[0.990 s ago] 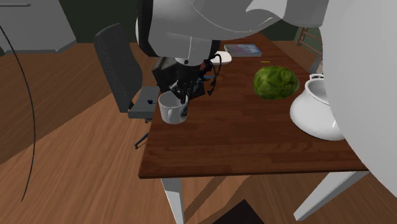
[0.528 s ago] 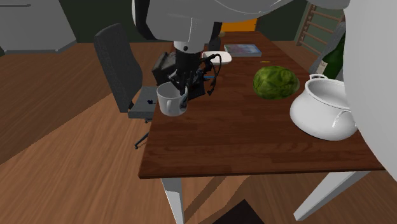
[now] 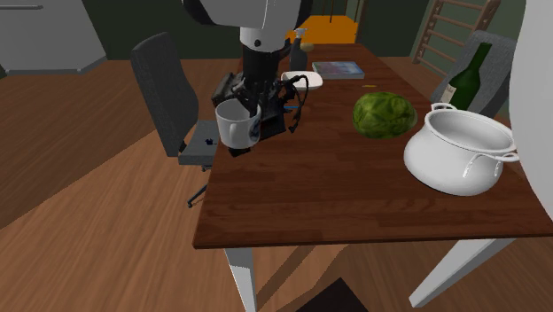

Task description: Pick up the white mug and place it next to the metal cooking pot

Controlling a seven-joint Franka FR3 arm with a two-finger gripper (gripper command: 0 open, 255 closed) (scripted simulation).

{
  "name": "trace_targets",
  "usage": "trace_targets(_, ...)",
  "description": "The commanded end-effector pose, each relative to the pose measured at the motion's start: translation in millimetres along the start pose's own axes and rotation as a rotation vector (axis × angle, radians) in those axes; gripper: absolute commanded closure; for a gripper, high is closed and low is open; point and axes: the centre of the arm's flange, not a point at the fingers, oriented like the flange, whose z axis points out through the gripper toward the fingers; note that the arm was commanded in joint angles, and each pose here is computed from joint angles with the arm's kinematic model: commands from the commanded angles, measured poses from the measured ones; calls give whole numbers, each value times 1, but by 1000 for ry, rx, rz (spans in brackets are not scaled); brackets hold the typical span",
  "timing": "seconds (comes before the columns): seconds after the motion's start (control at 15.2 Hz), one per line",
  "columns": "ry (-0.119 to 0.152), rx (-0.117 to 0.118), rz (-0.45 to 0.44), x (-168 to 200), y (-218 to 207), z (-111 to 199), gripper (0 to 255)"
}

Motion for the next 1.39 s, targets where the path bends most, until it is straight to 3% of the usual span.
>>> trace_targets(0.0, 0, 0, 0, 2, -1, -10, 255)
trace_targets(0.79, 0, 0, 0, 10, -5, -69, 255)
trace_targets(1.32, 0, 0, 0, -75, 56, -85, 255)
